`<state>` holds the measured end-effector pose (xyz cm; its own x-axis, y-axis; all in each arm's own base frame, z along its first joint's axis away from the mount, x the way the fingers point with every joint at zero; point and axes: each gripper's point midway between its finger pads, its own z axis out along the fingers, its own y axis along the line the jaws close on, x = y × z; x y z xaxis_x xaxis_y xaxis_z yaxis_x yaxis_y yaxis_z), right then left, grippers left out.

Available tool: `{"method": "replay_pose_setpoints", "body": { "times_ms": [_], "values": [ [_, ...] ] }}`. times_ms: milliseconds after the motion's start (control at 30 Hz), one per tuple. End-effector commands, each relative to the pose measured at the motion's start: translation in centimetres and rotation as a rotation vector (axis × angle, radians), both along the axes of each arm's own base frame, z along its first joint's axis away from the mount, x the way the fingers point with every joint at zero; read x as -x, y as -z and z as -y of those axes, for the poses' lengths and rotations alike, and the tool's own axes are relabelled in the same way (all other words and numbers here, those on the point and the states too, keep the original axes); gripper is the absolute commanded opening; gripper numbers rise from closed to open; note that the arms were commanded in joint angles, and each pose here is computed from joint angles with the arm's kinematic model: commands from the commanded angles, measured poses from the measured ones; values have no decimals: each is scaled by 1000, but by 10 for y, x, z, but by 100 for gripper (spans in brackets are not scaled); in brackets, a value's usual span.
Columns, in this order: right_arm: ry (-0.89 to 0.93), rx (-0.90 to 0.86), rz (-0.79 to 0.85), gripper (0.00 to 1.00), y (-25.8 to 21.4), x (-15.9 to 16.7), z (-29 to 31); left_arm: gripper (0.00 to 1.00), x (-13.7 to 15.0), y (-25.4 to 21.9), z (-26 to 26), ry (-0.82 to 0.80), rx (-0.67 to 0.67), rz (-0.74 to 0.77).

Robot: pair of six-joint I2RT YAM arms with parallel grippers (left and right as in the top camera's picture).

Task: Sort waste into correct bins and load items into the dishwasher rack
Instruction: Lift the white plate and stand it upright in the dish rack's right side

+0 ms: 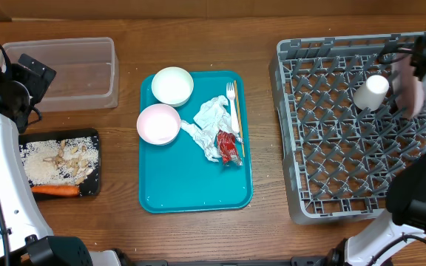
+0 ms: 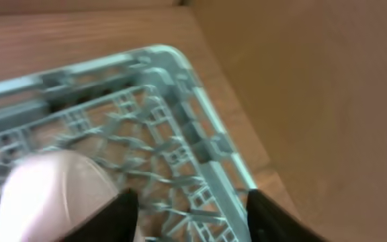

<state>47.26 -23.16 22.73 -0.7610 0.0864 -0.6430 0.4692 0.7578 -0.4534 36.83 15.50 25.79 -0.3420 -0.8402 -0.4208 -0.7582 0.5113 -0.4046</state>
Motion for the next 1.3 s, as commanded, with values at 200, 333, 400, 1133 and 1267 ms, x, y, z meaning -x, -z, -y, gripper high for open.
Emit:
{"method": "replay_pose_setpoints", "body": {
  "times_ms": [200,333,400,1133,1267],
  "values": [
    [-51,-83,282,100,-81,-26,-72,100,0,-4,1,-2,1,10],
    [-59,-107,387,100,-136,-14,-89,100,0,-4,1,-2,2,10],
    [-117,-171,421,100,-157,-6,-111,100,0,-4,1,-2,2,10],
    [-189,-718,220,100,-108,45,-177,100,0,-4,1,-2,2,10],
    [-88,-717,228,100,-104,58,-137,100,0,-4,1,-2,2,10]
  ]
}}
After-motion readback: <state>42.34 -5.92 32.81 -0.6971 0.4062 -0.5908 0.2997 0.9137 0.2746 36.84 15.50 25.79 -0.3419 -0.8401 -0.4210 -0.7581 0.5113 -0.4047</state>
